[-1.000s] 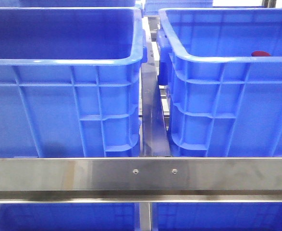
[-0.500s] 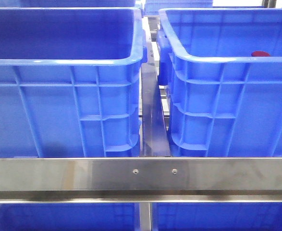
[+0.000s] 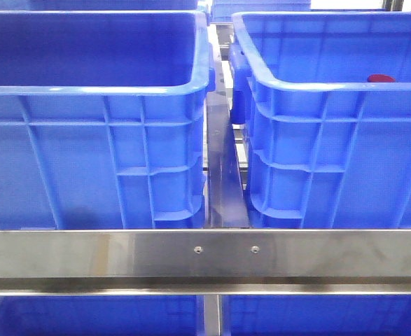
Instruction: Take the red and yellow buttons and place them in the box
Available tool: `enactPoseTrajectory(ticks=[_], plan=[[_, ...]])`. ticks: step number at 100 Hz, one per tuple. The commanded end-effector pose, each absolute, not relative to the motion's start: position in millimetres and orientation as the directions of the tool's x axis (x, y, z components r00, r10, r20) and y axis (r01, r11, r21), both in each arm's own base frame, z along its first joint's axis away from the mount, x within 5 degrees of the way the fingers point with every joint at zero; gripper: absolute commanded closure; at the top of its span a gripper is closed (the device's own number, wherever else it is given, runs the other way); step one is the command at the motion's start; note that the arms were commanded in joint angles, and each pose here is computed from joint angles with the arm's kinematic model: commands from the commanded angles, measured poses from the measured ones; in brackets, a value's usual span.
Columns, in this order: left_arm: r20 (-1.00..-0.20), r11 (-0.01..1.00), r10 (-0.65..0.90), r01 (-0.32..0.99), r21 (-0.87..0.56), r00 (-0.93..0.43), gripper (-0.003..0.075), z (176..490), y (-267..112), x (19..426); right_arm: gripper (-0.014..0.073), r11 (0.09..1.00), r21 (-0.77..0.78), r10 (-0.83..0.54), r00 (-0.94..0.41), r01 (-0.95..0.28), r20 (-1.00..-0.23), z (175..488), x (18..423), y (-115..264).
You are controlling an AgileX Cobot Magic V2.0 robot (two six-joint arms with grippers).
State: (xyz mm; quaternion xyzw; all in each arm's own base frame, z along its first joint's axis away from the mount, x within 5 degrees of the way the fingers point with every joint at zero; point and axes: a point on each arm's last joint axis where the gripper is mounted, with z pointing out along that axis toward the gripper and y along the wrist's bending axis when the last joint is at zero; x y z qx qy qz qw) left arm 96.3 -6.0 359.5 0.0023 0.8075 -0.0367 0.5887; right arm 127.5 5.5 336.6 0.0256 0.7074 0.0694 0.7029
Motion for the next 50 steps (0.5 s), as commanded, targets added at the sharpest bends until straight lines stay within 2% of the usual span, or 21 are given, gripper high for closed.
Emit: enactPoseTrajectory(ticks=[1,21,26,33,50], plan=[[-0.970,0.997,-0.056,0.047,-0.069,-0.238,0.0630,372,-6,97,0.0662,0.991,0.125,0.126,0.021,-0.056,-0.992,346,127,5],[-0.969,0.997,-0.051,0.048,-0.065,-0.243,0.0337,371,-6,97,0.0662,0.991,0.125,0.126,0.021,-0.056,-0.992,346,127,5],[-0.969,0.997,-0.051,0.048,-0.065,-0.241,0.0283,371,-6,97,0.0662,0.991,0.125,0.126,0.021,-0.056,-0.992,346,127,5],[-0.968,0.997,-0.049,0.048,-0.063,-0.247,0.0258,371,-6,99,0.0662,0.991,0.125,0.126,0.021,-0.056,-0.992,346,127,5],[-0.956,0.997,-0.048,0.045,-0.063,-0.289,0.0258,376,-7,118,0.0662,0.990,0.125,0.126,0.020,-0.058,-0.992,346,127,5]])
